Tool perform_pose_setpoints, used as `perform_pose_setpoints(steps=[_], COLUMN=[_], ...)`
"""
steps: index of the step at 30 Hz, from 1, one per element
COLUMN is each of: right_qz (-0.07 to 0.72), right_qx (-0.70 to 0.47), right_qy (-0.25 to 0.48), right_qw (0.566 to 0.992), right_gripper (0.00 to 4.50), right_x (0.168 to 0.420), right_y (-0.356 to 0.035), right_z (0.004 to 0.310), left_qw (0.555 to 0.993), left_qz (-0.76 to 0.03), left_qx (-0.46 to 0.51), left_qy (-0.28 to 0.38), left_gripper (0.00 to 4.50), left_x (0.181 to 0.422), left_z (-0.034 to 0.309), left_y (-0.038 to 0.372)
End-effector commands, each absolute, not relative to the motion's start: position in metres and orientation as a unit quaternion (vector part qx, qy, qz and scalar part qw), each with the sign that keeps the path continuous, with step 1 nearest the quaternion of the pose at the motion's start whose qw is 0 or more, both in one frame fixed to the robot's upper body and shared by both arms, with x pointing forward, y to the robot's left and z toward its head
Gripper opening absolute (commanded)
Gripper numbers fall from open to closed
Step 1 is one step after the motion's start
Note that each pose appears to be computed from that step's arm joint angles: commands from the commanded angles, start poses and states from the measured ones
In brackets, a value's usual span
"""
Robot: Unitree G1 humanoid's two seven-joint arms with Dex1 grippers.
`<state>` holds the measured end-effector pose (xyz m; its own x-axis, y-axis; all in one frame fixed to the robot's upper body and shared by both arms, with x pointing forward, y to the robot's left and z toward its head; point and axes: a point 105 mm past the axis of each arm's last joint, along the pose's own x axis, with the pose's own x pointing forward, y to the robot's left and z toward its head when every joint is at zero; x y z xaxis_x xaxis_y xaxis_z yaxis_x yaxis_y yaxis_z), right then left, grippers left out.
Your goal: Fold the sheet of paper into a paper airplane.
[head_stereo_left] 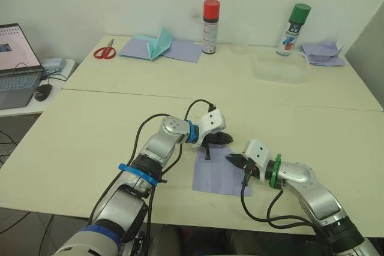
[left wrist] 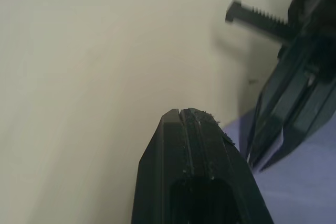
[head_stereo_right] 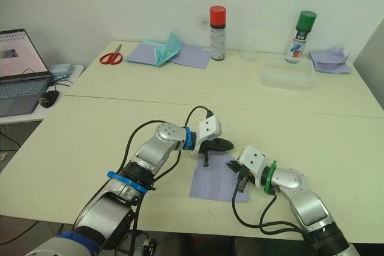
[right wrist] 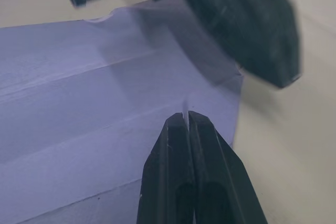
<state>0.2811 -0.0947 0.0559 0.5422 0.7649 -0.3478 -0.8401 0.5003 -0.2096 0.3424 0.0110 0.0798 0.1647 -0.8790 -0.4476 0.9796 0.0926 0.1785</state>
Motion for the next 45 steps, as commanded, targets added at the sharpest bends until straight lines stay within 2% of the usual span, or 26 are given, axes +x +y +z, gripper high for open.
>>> perform_pose_setpoints(steps=[1, 4, 9, 12, 14, 17, 24, 31, 39, 41, 45], right_qz=[0.458, 0.467, 0.505, 0.529, 0.502, 0.463, 0.425, 0.406, 0.407, 0.414, 0.404], right_qx=[-0.175, -0.174, -0.151, -0.109, -0.085, -0.064, -0.064, -0.13, -0.115, -0.127, -0.075], right_qy=[0.133, 0.136, 0.138, 0.122, 0.109, 0.103, 0.154, 0.214, 0.228, 0.206, 0.101], right_qw=[0.862, 0.856, 0.838, 0.833, 0.854, 0.878, 0.89, 0.879, 0.877, 0.878, 0.906], right_gripper=[0.4, 1.25, 3.0, 3.0, 3.0, 2.38, 0.01, 0.01, 0.01, 0.01, 0.01], right_x=[0.277, 0.271, 0.254, 0.247, 0.258, 0.273, 0.283, 0.275, 0.253, 0.254, 0.272], right_y=[-0.103, -0.103, -0.101, -0.104, -0.111, -0.118, -0.11, -0.127, -0.146, -0.144, -0.129], right_z=[0.045, 0.047, 0.059, 0.08, 0.089, 0.093, 0.069, 0.043, 0.053, 0.061, 0.099], left_qw=[0.701, 0.691, 0.682, 0.68, 0.681, 0.68, 0.676, 0.675, 0.675, 0.675, 0.675], left_qz=[-0.651, -0.651, -0.651, -0.653, -0.653, -0.653, -0.656, -0.656, -0.654, -0.654, -0.654], left_qx=[0.272, 0.296, 0.314, 0.316, 0.314, 0.314, 0.315, 0.317, 0.319, 0.319, 0.32], left_qy=[0.106, 0.108, 0.109, 0.108, 0.108, 0.109, 0.114, 0.116, 0.119, 0.119, 0.119], left_gripper=[0.0, 0.0, 0.0, 0.0, 0.0, 0.0, 0.0, 0.0, 0.0, 0.0, 0.0], left_x=[0.34, 0.339, 0.337, 0.336, 0.335, 0.335, 0.334, 0.334, 0.334, 0.334, 0.335], left_z=[0.076, 0.068, 0.058, 0.056, 0.055, 0.054, 0.053, 0.052, 0.051, 0.051, 0.051], left_y=[0.006, 0.009, 0.009, 0.01, 0.01, 0.011, 0.013, 0.013, 0.015, 0.015, 0.016])
